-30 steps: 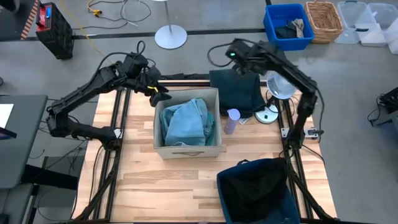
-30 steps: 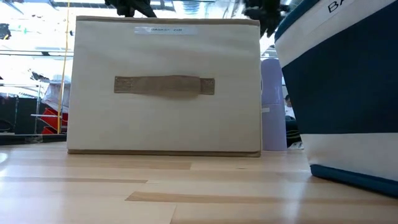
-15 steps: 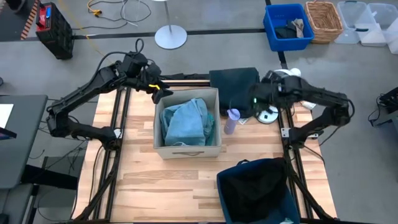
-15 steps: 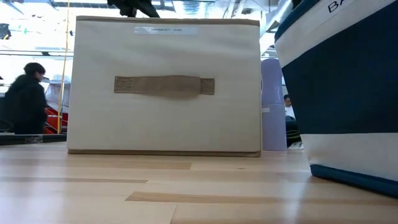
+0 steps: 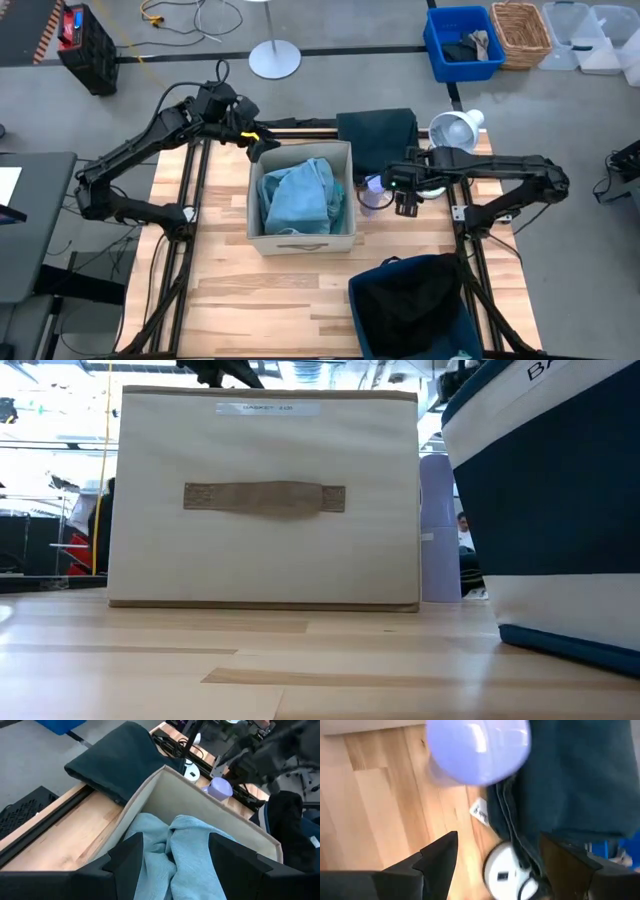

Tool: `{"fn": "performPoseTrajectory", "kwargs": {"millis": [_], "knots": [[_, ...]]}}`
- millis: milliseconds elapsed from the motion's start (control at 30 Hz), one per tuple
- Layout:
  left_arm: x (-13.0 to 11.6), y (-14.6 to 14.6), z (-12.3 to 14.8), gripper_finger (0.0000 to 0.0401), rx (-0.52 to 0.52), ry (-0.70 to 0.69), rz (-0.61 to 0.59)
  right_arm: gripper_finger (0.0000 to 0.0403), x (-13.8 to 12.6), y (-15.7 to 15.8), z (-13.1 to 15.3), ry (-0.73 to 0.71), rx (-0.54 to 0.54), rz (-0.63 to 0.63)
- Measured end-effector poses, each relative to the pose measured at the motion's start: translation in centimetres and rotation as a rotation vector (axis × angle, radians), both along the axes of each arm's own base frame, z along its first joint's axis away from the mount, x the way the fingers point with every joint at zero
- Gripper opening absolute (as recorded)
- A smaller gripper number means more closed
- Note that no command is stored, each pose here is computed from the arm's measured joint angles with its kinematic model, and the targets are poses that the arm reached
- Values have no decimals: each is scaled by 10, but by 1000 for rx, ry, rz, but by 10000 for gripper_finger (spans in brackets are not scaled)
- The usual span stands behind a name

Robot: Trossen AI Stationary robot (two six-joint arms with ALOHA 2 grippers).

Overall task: Sort clothes
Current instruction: Put the black pants into the blue laundry bin

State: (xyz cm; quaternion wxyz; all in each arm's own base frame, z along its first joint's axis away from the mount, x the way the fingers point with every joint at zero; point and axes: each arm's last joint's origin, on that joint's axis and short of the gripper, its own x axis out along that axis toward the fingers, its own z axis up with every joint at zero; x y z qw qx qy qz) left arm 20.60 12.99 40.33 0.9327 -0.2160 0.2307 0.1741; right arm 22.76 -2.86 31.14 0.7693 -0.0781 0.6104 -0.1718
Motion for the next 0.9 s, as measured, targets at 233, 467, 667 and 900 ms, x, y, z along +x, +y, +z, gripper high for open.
{"fn": "performPoseTrajectory", "kwargs": {"millis": [233,467,667,900], "knots": [[0,0,1,219,-28,-17,21,291,-5,-23,-31,10,9,58],[0,1,1,219,-59,-25,53,291,-7,-54,-50,14,-6,79],[0,1,1,219,-64,-23,89,291,-1,-79,-58,-25,7,70],[0,2,1,219,-77,-25,106,291,7,-96,-73,24,2,108]]}}
